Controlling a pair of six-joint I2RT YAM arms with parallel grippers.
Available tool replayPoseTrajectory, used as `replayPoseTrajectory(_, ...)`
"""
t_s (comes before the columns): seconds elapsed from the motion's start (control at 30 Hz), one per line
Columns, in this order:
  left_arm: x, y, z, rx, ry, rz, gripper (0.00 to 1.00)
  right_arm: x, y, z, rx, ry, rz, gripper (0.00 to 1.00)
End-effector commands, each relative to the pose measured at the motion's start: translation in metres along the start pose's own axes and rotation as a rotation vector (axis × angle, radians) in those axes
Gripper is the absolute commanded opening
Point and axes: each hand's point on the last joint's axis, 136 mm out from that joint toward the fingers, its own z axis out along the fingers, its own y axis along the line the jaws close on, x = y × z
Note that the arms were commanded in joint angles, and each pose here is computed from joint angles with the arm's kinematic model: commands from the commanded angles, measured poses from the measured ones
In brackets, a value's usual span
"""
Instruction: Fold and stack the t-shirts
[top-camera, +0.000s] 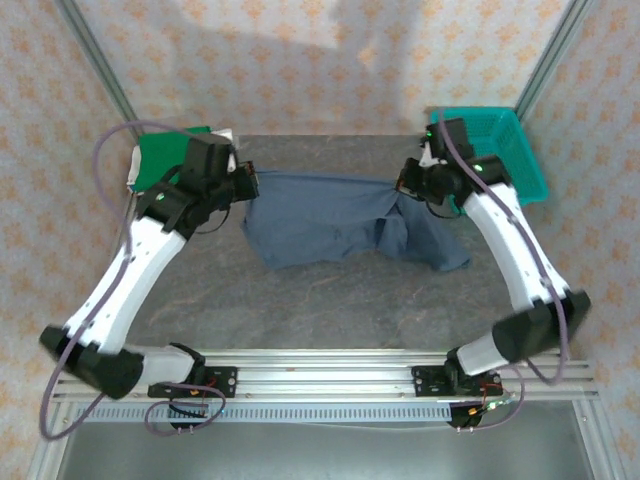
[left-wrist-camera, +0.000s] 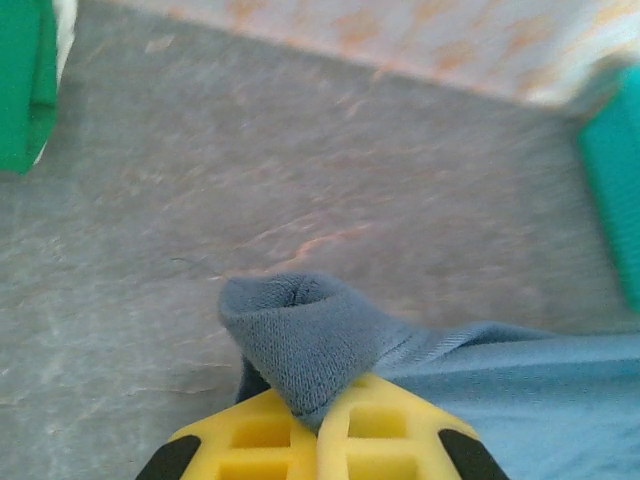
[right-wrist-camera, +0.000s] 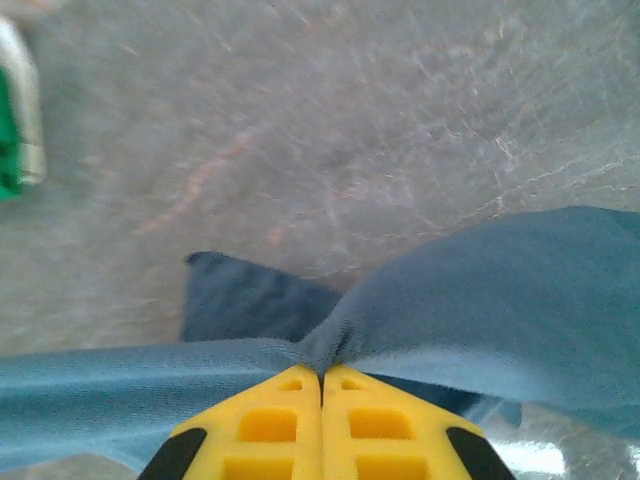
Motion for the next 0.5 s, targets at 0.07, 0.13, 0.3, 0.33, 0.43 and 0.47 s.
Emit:
replayPoseTrajectory(0.07, -0.016, 0.071, 0.082, -0.273, 0.082, -0.018, 0.11, -0.059, -0.018, 0.085, 0.121, -0.041, -0.058, 0.02)
replayPoseTrajectory(0.13, -0.019, 0.081, 0.101, -0.3, 0.14, -0.044, 0.34, -0.077, -0.014, 0.108, 0.109, -0.035, -0.046, 0.33)
replayPoseTrajectory(0.3, -0.031, 0.045, 0.057, -0.165, 0.083, -0.076, 0.86, -0.084, -0.006, 0.078, 0.112, -0.05, -0.083, 0.66)
replayPoseTrajectory(0.33, -0.021, 0.035, 0.045, -0.107, 0.096, -0.1, 0.87, -0.076, -0.008, 0.065, 0.115, -0.054, -0.095, 0.71)
replayPoseTrajectory(0.43, 0.038, 0.024, 0.019, -0.015, 0.207, -0.127, 0.87, -0.034, -0.027, 0.029, 0.139, -0.032, -0.121, 0.83)
replayPoseTrajectory(0.47, 0.065, 0.024, 0.015, 0.01, 0.265, -0.163, 0.87, -0.015, -0.036, 0.02, 0.15, -0.01, -0.115, 0.86)
